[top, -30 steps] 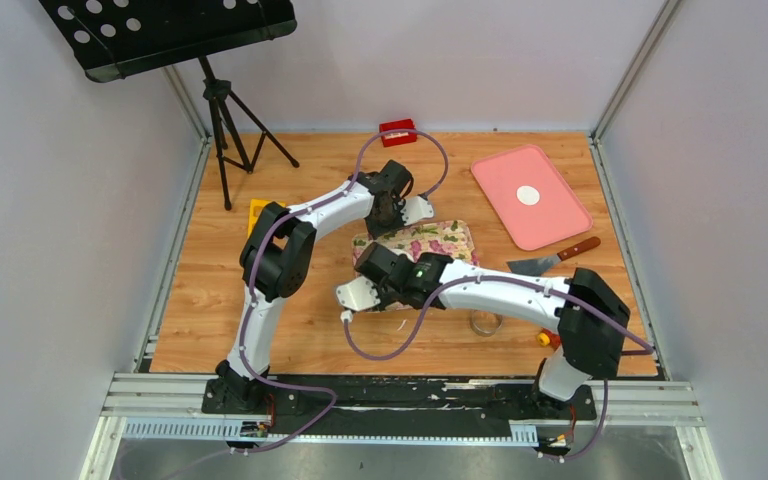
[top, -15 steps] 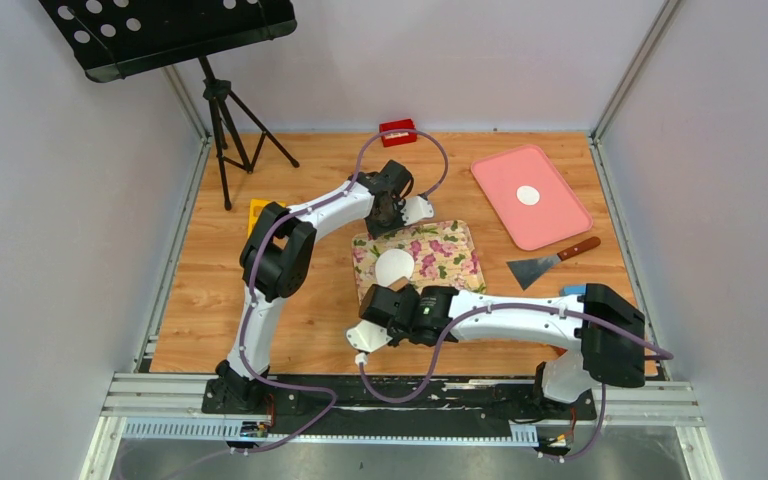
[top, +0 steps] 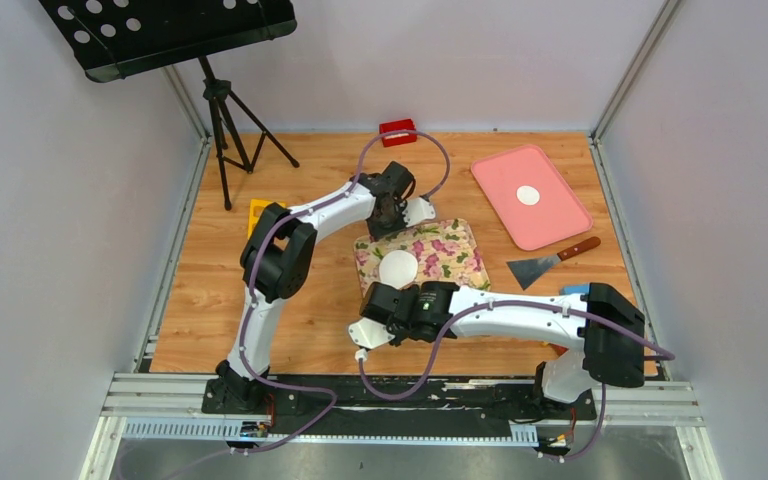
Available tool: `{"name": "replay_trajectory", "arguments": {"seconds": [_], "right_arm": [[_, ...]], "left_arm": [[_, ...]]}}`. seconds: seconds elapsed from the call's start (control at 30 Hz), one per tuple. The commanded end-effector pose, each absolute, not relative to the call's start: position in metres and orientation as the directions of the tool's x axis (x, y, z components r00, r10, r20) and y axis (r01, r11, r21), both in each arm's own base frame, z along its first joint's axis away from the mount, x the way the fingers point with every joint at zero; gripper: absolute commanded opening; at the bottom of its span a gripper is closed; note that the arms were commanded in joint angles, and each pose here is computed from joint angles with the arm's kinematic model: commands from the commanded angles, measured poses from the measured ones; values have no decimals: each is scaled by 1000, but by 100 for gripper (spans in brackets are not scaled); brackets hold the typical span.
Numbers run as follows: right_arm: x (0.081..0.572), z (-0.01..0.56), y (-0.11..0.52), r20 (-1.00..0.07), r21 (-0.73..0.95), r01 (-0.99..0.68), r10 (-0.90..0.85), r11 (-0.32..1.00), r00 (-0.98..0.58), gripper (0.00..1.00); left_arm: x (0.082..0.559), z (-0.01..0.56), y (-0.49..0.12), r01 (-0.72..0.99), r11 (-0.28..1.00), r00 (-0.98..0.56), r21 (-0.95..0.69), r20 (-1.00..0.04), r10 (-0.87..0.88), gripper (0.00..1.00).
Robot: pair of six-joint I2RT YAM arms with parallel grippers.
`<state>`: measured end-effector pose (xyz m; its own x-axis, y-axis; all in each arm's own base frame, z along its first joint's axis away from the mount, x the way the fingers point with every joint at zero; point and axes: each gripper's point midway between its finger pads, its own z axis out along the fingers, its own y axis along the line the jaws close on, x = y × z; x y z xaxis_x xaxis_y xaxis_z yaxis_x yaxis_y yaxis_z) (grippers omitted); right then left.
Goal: Roll out the dumpling wrappers from the dough
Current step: Flatten out the dough on the work surface.
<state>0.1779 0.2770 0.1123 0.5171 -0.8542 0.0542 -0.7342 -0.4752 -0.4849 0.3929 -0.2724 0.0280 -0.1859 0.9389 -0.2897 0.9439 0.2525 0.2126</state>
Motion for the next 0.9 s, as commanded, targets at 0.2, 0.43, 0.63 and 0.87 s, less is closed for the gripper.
{"name": "replay_trajectory", "arguments": {"seconds": [0.2, 0.43, 0.63, 0.87], "right_arm": [[200, 167, 295, -73, -597, -743, -901, -303, 427, 0], [255, 191, 313, -120, -718, -681, -938, -145, 326, 0], [274, 150, 315, -72, -707, -689, -952, -162, 298, 0], [258, 110, 301, -9, -617, -750, -951, -238, 310, 0]], "left_arm": [[397, 32, -274, 936, 251, -172, 247, -303, 937, 0], [397, 33, -274, 935, 253, -172, 249, -306, 936, 0], [398, 33, -275, 935, 252, -171, 250, -307, 936, 0], [397, 33, -275, 935, 250, -168, 251, -307, 937, 0]]}}
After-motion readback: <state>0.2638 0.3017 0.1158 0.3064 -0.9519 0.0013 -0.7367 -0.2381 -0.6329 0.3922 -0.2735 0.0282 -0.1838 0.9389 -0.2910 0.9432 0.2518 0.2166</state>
